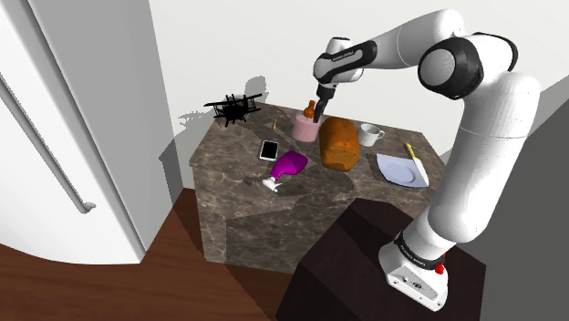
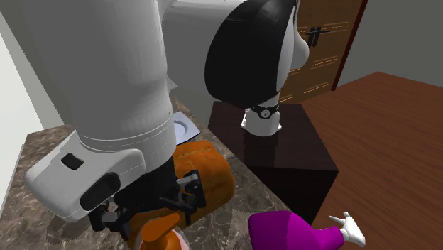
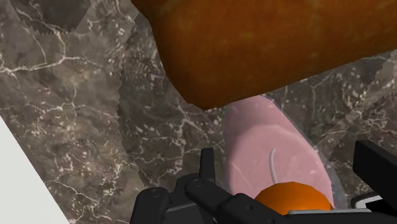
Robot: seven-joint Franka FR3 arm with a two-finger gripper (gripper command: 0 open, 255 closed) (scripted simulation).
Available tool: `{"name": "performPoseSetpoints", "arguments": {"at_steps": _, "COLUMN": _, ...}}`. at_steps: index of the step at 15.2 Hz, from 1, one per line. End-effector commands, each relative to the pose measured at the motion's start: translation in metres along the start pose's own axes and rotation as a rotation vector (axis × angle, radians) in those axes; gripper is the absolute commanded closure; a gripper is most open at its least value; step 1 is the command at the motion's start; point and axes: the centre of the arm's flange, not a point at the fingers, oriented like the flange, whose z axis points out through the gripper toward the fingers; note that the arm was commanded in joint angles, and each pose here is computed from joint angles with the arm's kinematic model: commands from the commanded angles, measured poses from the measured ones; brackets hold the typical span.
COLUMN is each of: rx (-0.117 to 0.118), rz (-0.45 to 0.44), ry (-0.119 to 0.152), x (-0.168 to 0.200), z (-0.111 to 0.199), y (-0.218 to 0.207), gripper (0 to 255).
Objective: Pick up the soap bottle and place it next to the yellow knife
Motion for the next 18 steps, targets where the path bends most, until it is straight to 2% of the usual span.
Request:
{"name": "performPoseSetpoints", "arguments": {"at_steps": 1, "rx": 0.0, "rz": -0.001, "ry": 0.001, "x": 0.001, "z": 0.011, "y": 0.001, "gripper": 0}}
{"name": "performPoseSetpoints", "arguments": {"at_steps": 5, "rx": 0.0, "rz": -0.001, "ry": 0.001, "x": 0.0, "z": 0.03, "y": 0.001, "gripper": 0}}
{"name": "performPoseSetpoints", "arguments": {"at_steps": 12, "rx": 0.0, "rz": -0.001, "ry": 0.001, "x": 0.001, "z": 0.03, "y": 0.001, "gripper": 0}}
{"name": "performPoseSetpoints", "arguments": {"at_steps": 13, "rx": 0.0, "rz": -0.001, "ry": 0.001, "x": 0.001, "z": 0.03, "y": 0.001, "gripper": 255}}
{"name": "performPoseSetpoints", "arguments": {"at_steps": 18, "rx": 0.0, "rz": -0.001, "ry": 0.001, "x": 0.0, "z": 0.03, "y": 0.001, "gripper": 255}}
